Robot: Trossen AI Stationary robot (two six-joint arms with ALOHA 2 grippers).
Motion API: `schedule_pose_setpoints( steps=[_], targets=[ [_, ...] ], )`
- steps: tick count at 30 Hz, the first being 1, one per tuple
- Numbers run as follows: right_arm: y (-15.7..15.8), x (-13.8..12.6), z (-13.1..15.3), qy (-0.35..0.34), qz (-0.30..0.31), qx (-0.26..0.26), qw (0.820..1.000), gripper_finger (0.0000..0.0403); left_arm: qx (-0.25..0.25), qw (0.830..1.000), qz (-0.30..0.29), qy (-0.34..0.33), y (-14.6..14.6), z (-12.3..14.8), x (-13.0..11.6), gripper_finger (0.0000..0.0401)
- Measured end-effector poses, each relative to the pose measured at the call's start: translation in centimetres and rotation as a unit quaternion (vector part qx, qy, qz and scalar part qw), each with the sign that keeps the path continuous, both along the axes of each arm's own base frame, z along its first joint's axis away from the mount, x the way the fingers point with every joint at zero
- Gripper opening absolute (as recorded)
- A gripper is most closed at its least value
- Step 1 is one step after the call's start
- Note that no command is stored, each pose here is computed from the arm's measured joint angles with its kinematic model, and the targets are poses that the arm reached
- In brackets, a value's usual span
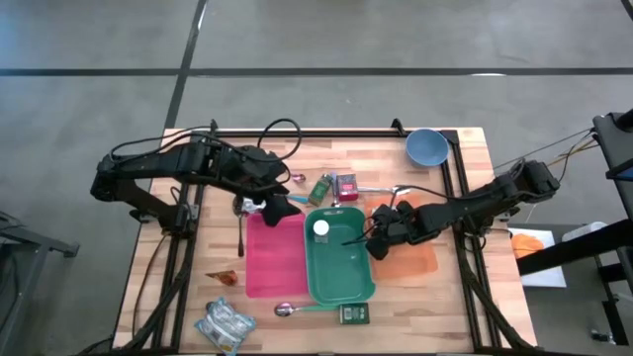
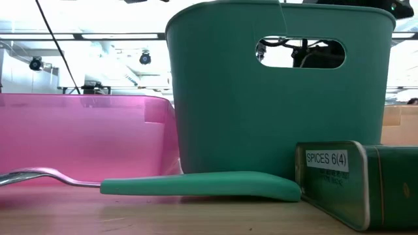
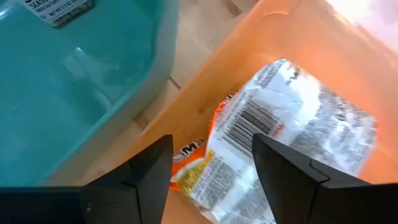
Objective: Pick & Place Food Item
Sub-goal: Put the yellow noodle pack into the orange bin
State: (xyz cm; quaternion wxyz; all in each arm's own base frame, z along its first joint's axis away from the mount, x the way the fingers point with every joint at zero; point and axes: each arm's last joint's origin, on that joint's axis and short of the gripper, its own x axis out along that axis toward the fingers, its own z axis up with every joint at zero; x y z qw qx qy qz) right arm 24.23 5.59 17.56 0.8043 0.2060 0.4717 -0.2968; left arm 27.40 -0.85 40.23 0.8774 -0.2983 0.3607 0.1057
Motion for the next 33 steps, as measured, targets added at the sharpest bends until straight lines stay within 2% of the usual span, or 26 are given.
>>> schedule_pose_setpoints(
  steps=[8, 13, 16, 19, 22, 28, 33],
  targets=[
    [0.2, 0.8, 2.4, -0.001, -0.003, -0.002, 1.000, 0.0218, -0.018, 0.998, 0.060, 0.012, 1.0, -0.2, -0.1, 0.0380],
    [0.3, 0.8, 4.2, 0.020, -0.025, -0.002, 0.999, 0.0217, 0.008, 0.992, 0.106, 0.062, 2.2, -0.8, -0.9, 0.0380],
    [0.5, 0.7, 5.5, 0.031, -0.015, -0.008, 0.999, 0.0217, 0.017, 0.990, 0.118, 0.080, 2.9, -1.0, -1.3, 0.0380],
    [0.9, 0.6, 7.0, 0.018, 0.009, -0.010, 1.000, 0.0217, 0.037, 0.989, 0.111, 0.089, 3.7, -1.1, -1.4, 0.0379],
    [1.1, 0.1, 8.5, -0.011, 0.016, -0.009, 1.000, 0.0217, 0.039, 0.984, 0.132, 0.111, 5.1, -1.7, -1.3, 0.0379],
    [0.8, -1.9, 10.7, -0.069, -0.003, -0.021, 0.997, 0.0217, 0.052, 0.953, 0.207, 0.213, 8.9, -6.2, -0.7, 0.0379],
    [0.5, -3.7, 11.4, -0.101, -0.027, -0.004, 0.995, 0.0217, 0.064, 0.924, 0.223, 0.302, 10.3, -10.9, 0.6, 0.0378]
  ],
)
